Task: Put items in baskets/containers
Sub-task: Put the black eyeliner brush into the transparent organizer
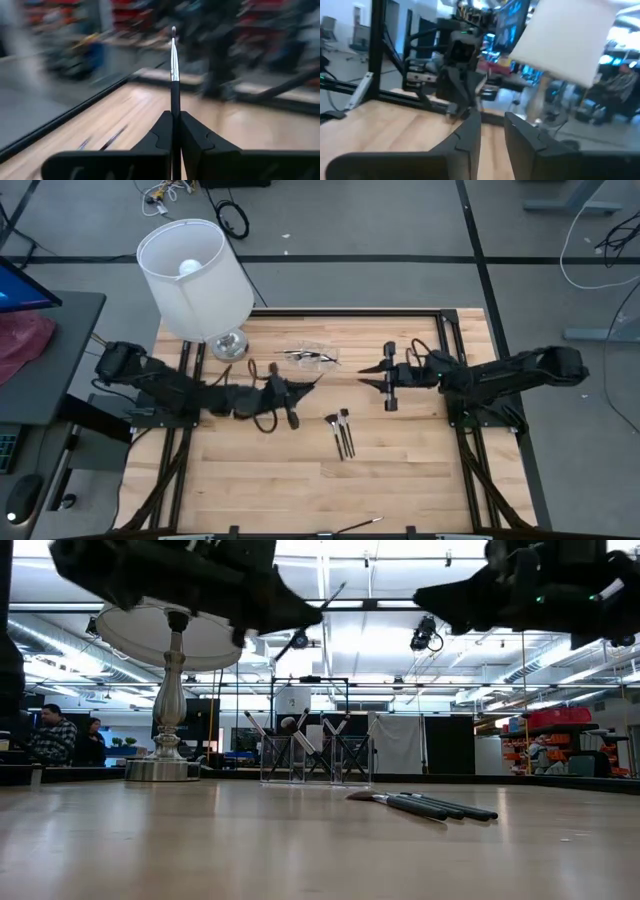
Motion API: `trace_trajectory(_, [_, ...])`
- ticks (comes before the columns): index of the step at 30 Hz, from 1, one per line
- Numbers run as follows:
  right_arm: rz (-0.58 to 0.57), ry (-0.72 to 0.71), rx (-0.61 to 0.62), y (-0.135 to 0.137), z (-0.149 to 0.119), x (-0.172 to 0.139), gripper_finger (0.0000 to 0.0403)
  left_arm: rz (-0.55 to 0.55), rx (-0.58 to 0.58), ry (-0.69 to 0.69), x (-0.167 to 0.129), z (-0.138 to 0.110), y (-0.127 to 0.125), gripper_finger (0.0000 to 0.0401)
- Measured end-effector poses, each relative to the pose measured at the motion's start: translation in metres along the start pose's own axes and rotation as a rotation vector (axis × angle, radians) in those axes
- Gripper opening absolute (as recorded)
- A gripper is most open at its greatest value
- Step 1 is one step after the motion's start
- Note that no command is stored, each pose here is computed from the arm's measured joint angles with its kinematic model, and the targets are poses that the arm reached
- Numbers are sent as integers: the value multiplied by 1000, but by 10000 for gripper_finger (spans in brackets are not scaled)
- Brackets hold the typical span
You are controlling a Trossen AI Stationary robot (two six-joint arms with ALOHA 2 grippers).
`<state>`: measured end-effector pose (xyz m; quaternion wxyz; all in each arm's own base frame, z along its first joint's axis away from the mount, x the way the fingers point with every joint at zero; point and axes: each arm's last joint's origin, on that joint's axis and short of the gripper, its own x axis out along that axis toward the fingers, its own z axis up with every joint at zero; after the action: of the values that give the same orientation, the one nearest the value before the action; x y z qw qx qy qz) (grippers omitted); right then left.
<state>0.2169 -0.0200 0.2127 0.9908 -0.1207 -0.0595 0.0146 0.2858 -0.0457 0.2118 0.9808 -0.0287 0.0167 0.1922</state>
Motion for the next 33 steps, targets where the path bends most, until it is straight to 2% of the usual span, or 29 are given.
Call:
trace_trajectory(2, [44, 3, 39, 1, -3, 8, 90, -82, -5, -32, 10, -2, 7, 20])
trace_trajectory(6, [123, 22, 91, 0, -6, 30, 107, -142, 27, -11, 29, -12, 15, 20])
trace_trajectory(13, [130, 47, 112, -5, -15, 53, 164, -144, 107, 3, 47, -31, 7, 18])
trace_trajectory(19, [171, 26, 140, -4, -15, 54, 194, -133, 112, -16, 46, -30, 5, 17])
trace_trajectory(26, [186, 41, 160, -4, -15, 52, 197, -145, 105, -66, 43, -23, -1, 20])
trace_trajectory(30, [179, 22, 151, -5, -11, 51, 197, -77, 127, -51, 39, -24, -5, 17])
trace_trajectory(33, [180, 15, 146, -4, -9, 48, 197, -90, 129, -83, 32, -17, -12, 16])
